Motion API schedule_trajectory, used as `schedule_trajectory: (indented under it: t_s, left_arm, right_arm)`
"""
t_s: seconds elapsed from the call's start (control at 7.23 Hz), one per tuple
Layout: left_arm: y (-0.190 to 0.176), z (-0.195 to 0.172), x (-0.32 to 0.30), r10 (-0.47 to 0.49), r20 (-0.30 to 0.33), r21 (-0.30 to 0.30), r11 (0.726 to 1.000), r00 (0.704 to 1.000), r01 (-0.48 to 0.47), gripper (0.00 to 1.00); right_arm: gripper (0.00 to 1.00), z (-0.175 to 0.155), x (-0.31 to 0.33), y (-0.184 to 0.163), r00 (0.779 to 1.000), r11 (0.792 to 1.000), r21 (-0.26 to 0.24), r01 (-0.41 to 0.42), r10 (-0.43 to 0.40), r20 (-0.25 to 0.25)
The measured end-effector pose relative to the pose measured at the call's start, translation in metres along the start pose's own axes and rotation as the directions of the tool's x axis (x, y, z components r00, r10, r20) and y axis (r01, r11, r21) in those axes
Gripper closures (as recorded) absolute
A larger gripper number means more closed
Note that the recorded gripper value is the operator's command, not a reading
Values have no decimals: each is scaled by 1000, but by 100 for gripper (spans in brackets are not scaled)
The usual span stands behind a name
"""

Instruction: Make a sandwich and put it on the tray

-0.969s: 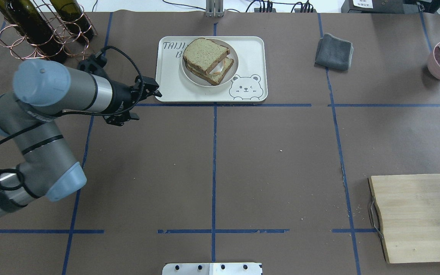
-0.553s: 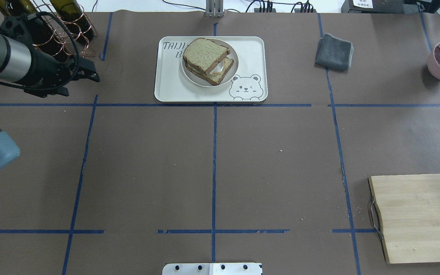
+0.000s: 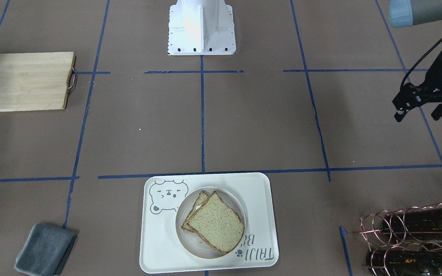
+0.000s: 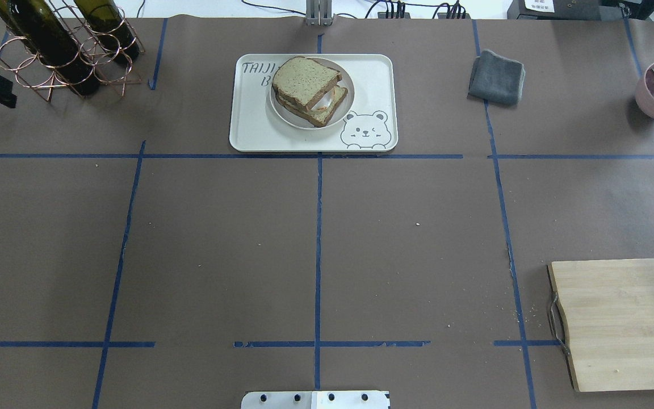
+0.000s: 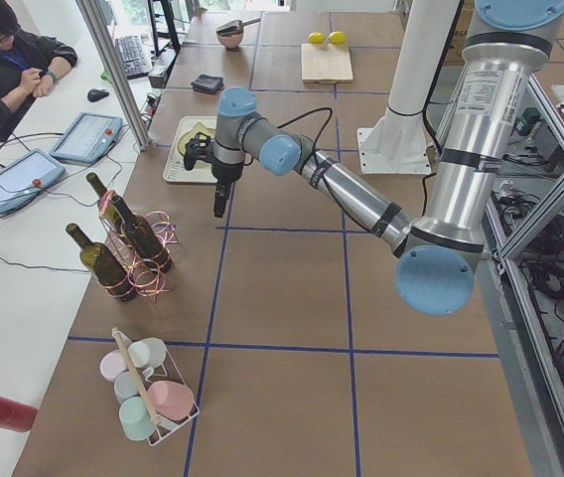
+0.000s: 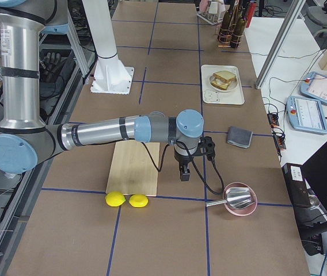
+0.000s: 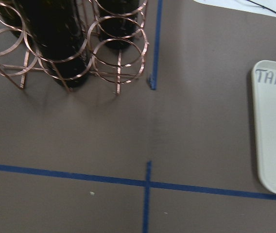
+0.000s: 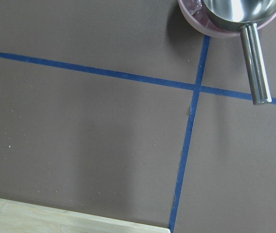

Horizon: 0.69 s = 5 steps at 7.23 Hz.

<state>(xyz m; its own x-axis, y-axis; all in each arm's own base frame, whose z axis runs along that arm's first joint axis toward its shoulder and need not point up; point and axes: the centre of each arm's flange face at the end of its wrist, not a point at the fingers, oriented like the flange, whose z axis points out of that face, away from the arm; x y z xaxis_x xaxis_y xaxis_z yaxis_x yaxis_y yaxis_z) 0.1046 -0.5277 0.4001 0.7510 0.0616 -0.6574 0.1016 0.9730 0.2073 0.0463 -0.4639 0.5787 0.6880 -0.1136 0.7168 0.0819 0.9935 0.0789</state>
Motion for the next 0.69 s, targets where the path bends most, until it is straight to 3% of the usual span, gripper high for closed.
schedule_trajectory:
  t_s: [0.28, 0.69]
  left_arm:
    - [20, 1, -110, 73, 7, -67, 995, 997, -72, 0]
    - [73, 39, -219, 70, -91, -181, 980, 993, -86, 0]
  right_arm:
    - [0, 3, 4, 0, 999, 999, -7, -43, 43, 0]
    - [0, 4, 5, 1, 998, 998, -8, -55, 55, 3]
